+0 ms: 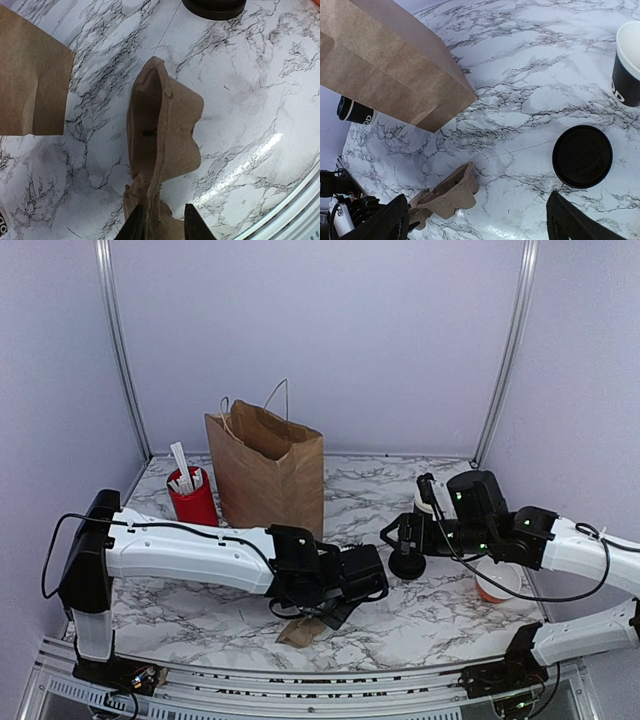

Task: Pack the takeout coffee

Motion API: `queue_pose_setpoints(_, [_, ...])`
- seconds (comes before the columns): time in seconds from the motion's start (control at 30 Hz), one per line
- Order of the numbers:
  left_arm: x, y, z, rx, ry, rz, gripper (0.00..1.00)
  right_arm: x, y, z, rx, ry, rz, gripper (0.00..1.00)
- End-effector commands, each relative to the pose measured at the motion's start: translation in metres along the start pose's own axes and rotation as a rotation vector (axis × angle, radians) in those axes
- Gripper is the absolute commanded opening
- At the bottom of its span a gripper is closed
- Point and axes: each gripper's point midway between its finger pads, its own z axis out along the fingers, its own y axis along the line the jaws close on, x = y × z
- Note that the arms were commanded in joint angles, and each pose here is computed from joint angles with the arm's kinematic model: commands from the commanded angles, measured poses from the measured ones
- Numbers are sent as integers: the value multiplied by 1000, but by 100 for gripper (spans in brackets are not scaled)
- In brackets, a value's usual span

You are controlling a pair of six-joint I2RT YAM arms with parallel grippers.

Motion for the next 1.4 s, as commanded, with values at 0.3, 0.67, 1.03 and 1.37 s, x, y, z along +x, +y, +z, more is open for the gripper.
queue_pose_setpoints(0.3, [15,7,-15,223,14,-187,36,7,-4,-1,2,32,11,92])
queue_pose_setpoints(0.67, [18,-8,-13,334,31,-174,34,11,-7,-6,7,33,26,92])
queue_pose_setpoints(1.03, [28,-52,-14,430,73,-40,32,24,-18,-13,21,44,68,92])
queue_pose_setpoints(1.37, [3,-38,-34,421,-18,-81,33,41,-2,-12,5,116,-23,92])
